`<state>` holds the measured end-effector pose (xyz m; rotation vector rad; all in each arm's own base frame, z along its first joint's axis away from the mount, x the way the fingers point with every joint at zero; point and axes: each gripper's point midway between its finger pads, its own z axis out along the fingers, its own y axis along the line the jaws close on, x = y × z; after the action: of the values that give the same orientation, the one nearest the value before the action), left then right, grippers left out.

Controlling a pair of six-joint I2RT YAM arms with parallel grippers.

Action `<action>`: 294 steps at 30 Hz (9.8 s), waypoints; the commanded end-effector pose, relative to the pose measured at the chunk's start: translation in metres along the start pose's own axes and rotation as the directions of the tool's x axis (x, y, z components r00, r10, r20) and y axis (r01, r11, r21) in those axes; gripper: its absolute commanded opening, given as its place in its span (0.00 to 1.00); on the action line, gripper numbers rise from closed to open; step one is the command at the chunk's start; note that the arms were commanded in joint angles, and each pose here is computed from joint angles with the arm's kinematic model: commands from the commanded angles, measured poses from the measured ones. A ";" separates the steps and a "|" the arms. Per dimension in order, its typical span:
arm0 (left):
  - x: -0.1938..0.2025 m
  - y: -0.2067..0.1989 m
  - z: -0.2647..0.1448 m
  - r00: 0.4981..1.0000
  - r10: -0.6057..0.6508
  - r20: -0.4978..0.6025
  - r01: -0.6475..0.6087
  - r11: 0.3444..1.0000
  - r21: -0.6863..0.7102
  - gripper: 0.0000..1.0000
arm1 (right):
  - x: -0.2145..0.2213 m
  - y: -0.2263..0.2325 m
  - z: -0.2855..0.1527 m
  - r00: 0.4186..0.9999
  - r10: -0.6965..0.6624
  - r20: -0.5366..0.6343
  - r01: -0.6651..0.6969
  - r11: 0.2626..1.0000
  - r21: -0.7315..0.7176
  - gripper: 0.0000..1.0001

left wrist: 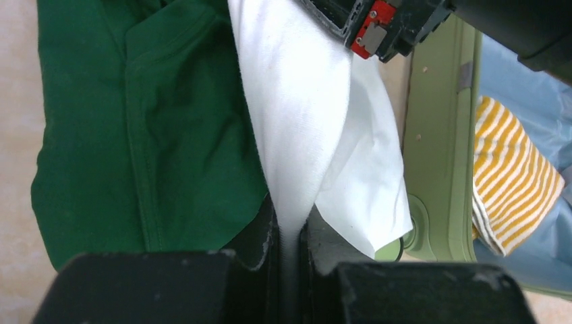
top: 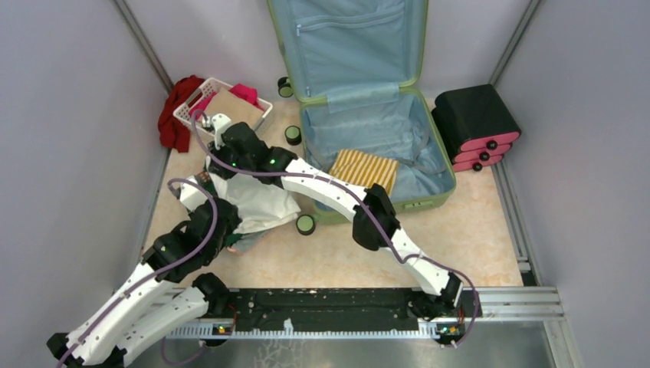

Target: Open, take out, and arrange the luggage

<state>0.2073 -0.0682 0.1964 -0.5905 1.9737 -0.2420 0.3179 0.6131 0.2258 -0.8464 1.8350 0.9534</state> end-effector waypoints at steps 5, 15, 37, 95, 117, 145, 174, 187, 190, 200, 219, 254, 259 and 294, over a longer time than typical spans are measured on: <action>0.021 0.027 -0.003 0.993 -0.113 -0.042 0.109 0.990 -0.086 0.00 | -0.042 -0.023 0.017 0.981 -0.009 0.195 -0.004 0.998 0.068 0.15; 0.044 0.074 -0.016 0.942 -0.333 -0.034 0.302 0.891 -0.338 0.58 | -0.034 -0.005 0.015 0.989 -0.030 0.144 0.035 0.999 -0.033 0.59; -0.093 -0.056 -0.107 0.977 -0.177 0.118 0.085 0.833 0.546 0.99 | -0.093 -0.007 -0.181 0.932 -0.317 0.177 0.362 0.774 -0.520 0.68; 0.036 -0.191 -0.049 0.994 0.087 -0.064 0.013 0.498 0.867 0.99 | 0.149 -0.344 -0.331 0.916 0.011 -0.401 0.043 0.991 0.126 0.68; 0.034 -0.192 -0.050 0.995 0.084 -0.057 0.008 0.494 0.869 0.99 | 0.190 -0.359 -0.319 0.879 0.123 -0.462 -0.096 0.992 0.082 0.56; 0.025 -0.214 -0.048 0.994 0.109 -0.030 -0.025 0.474 0.880 0.99 | 0.088 -0.406 -0.362 0.979 0.100 -0.177 -0.060 0.974 0.219 0.00; 0.068 -0.299 0.110 0.941 0.320 -0.109 -0.069 0.498 0.865 0.96 | -0.005 -0.349 -0.404 0.997 -0.055 0.052 0.049 0.992 0.116 0.00; 0.039 -0.284 0.083 0.966 0.257 0.044 -0.146 0.395 0.907 0.98 | -0.043 -0.315 -0.423 0.987 -0.116 0.112 0.103 0.988 0.115 0.00; 0.030 -0.281 0.072 0.963 0.240 0.122 -0.204 0.357 0.912 0.98 | -0.048 -0.310 -0.426 0.985 -0.128 0.118 0.115 0.987 0.116 0.00; 0.023 -0.285 0.064 0.933 0.256 0.254 -0.306 0.186 0.934 0.99 | -0.047 -0.298 -0.432 0.979 -0.180 0.091 0.172 0.981 0.095 0.00; 0.042 -0.324 0.114 0.937 0.210 0.280 -0.248 -0.165 0.955 0.99 | -0.056 -0.211 -0.456 0.929 -0.337 0.153 0.350 0.934 -0.067 0.00; 0.031 -0.321 0.037 0.976 0.179 0.122 -0.044 -0.390 0.920 0.00 | -0.042 -0.208 -0.450 0.929 -0.359 0.092 0.355 0.933 0.054 0.00; 0.010 -0.316 0.017 0.980 0.184 0.078 -0.029 -0.257 0.966 0.00 | -0.046 -0.215 -0.445 0.942 -0.318 0.109 0.312 0.948 0.071 0.00; -0.032 -0.142 -0.023 0.965 0.032 -0.262 0.128 0.811 0.571 0.00 | -0.066 -0.090 -0.255 0.988 -0.060 0.143 0.109 0.925 -0.364 0.00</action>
<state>0.2456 -0.2119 0.3206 -0.0141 1.8956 -1.1557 0.3249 0.3321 0.3156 -1.0159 1.6288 1.2790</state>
